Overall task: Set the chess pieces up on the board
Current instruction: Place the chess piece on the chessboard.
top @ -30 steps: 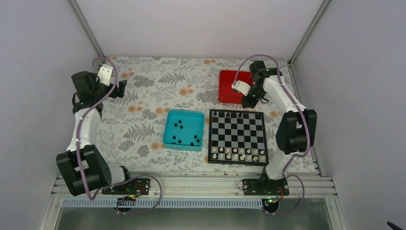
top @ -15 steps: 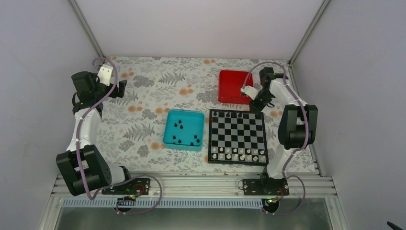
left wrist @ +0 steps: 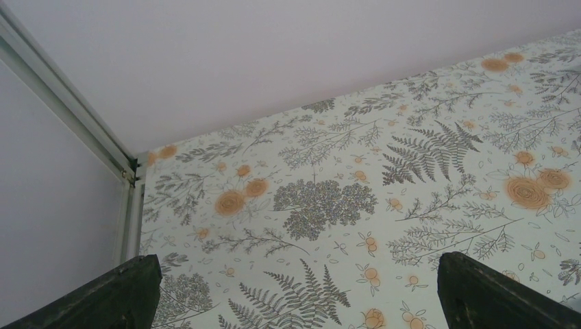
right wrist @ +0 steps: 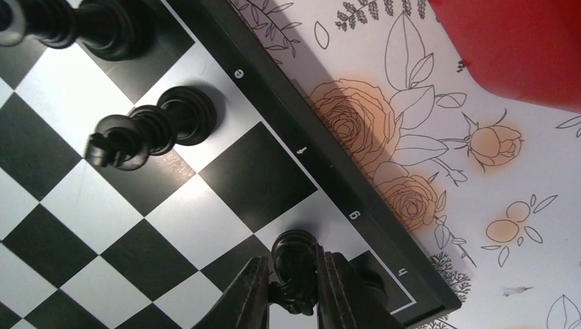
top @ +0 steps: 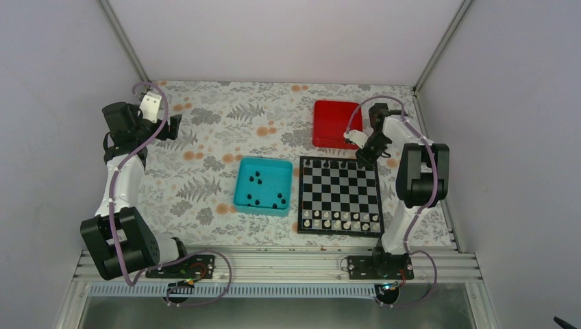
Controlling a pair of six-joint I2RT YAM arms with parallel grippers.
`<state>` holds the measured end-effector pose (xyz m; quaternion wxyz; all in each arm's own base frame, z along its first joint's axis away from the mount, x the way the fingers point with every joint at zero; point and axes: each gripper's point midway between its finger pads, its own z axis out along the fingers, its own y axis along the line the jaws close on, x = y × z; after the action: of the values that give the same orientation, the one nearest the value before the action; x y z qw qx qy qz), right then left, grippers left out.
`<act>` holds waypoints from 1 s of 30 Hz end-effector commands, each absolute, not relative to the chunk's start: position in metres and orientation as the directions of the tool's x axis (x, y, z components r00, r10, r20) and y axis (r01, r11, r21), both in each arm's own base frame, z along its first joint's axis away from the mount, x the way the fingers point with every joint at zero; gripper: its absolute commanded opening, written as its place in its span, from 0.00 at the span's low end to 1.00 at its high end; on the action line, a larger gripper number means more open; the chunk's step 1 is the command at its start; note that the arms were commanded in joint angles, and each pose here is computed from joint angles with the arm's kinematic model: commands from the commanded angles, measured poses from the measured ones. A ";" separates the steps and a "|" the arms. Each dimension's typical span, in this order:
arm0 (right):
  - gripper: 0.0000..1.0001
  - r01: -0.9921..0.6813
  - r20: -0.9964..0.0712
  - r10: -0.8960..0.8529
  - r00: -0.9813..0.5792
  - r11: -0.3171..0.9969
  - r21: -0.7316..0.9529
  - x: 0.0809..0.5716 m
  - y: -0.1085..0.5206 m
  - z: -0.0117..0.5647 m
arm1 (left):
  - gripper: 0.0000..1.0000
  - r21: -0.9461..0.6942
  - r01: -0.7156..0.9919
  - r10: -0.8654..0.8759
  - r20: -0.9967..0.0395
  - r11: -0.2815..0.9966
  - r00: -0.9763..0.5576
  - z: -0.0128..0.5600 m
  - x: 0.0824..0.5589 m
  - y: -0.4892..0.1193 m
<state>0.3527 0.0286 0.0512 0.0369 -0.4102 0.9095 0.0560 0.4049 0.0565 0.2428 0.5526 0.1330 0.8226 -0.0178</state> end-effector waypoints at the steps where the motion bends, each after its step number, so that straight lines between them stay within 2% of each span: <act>1: 0.17 -0.744 -0.107 -0.737 -0.667 0.665 0.059 0.358 0.021 0.044 | 1.00 0.116 0.242 0.195 -0.922 0.963 -0.333 0.253 0.404 0.056; 7: 0.18 -0.742 -0.103 -0.736 -0.670 0.667 0.066 0.357 0.020 0.041 | 1.00 0.116 0.243 0.195 -0.922 0.963 -0.333 0.253 0.404 0.056; 13: 0.24 -0.745 -0.112 -0.737 -0.667 0.663 0.076 0.357 0.021 0.043 | 1.00 0.115 0.243 0.195 -0.921 0.963 -0.338 0.252 0.404 0.057; 20: 0.29 -0.765 -0.184 -0.744 -0.643 0.638 0.093 0.362 0.032 0.074 | 1.00 0.118 0.237 0.196 -0.919 0.964 -0.342 0.250 0.404 0.058; 26: 0.32 -0.773 -0.241 -0.743 -0.624 0.633 0.048 0.373 0.041 0.120 | 1.00 0.120 0.236 0.197 -0.920 0.964 -0.339 0.251 0.405 0.058; 30: 0.35 -0.785 -0.236 -0.767 -0.597 0.619 -0.025 0.378 0.054 0.143 | 1.00 0.118 0.236 0.196 -0.919 0.965 -0.341 0.250 0.405 0.058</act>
<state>0.3796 0.0376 0.1065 0.0893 -0.4202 0.9012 0.0568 0.4049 0.0566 0.2427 0.5524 0.1328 0.8228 -0.0175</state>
